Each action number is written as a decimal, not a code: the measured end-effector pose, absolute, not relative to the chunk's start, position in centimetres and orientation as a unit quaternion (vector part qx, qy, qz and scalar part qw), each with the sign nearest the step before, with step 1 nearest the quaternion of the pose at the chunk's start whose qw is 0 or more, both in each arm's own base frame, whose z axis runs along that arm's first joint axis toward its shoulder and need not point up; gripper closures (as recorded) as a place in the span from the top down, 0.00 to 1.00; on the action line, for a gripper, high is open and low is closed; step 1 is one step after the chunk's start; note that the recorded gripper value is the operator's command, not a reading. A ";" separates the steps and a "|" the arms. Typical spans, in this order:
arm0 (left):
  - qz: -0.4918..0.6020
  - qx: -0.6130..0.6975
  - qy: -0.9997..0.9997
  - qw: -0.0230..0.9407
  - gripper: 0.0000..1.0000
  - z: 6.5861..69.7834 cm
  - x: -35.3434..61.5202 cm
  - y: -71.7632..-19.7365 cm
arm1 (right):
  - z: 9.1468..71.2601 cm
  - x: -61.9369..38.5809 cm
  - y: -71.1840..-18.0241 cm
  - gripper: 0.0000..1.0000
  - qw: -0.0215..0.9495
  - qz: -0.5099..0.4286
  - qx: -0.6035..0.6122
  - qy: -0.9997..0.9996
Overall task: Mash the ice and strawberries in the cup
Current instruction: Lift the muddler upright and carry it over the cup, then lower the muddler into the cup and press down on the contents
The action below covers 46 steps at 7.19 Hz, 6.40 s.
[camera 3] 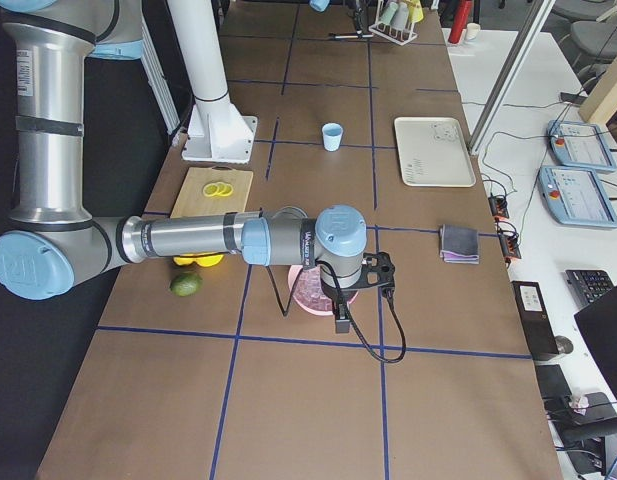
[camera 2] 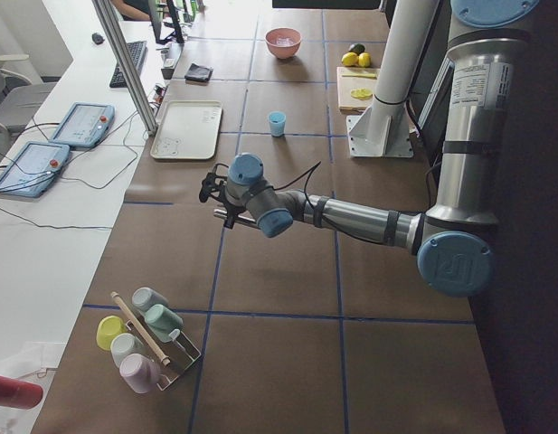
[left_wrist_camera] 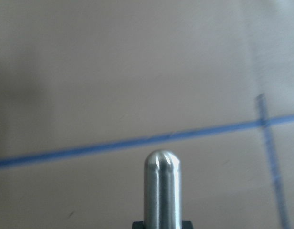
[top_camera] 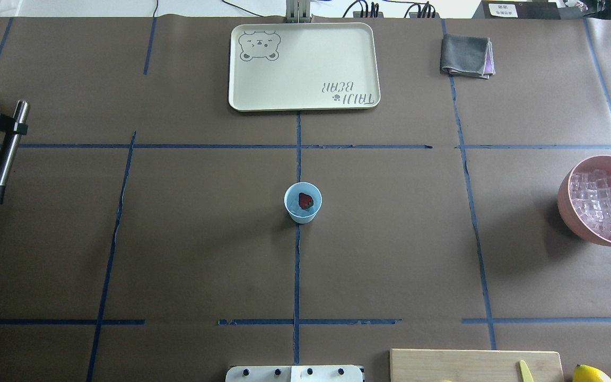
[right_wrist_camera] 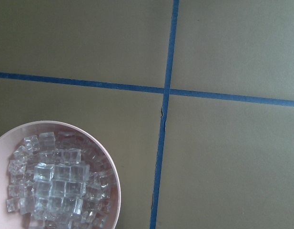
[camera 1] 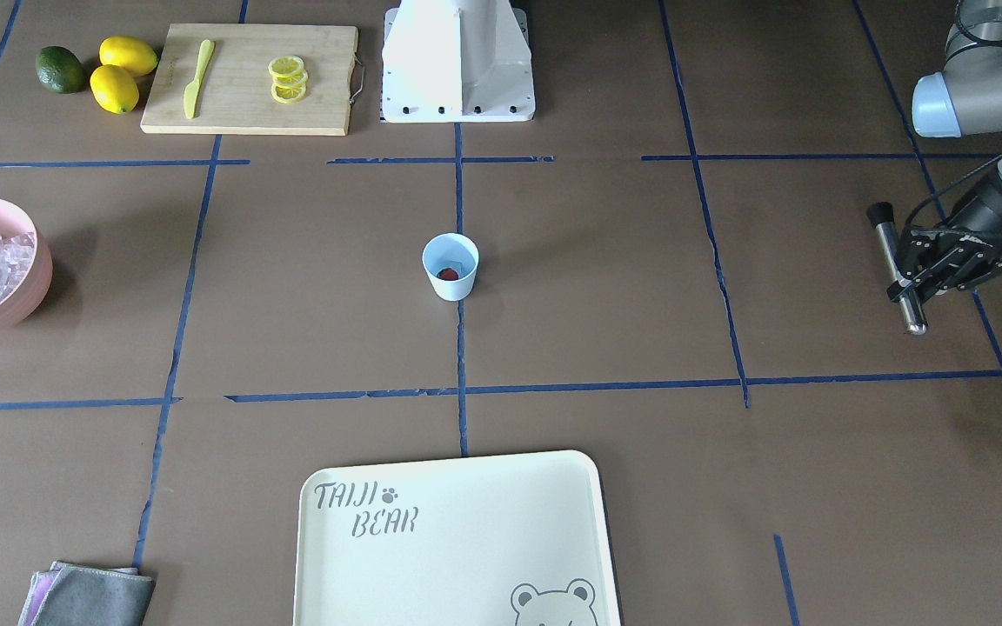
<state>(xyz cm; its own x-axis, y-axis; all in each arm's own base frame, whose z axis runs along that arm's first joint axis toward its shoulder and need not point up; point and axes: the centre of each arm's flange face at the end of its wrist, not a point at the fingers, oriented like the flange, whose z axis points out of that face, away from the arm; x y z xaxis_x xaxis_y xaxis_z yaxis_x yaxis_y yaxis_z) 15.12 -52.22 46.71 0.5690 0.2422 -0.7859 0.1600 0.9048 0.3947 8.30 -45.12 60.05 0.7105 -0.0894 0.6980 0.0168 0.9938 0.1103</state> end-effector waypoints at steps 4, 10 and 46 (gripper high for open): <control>-0.044 0.416 0.445 0.792 0.00 28.9 23.1 -49.6 | 61.3 8.9 -43.9 0.99 0.925 -0.021 0.039 -0.377; -0.124 0.546 0.522 0.643 0.00 17.7 37.9 -40.6 | 61.8 9.0 -44.1 0.99 0.926 -0.020 0.036 -0.376; -0.127 0.634 0.507 0.571 0.00 20.9 57.6 -33.8 | 62.5 9.0 -43.9 0.99 0.926 -0.016 0.028 -0.377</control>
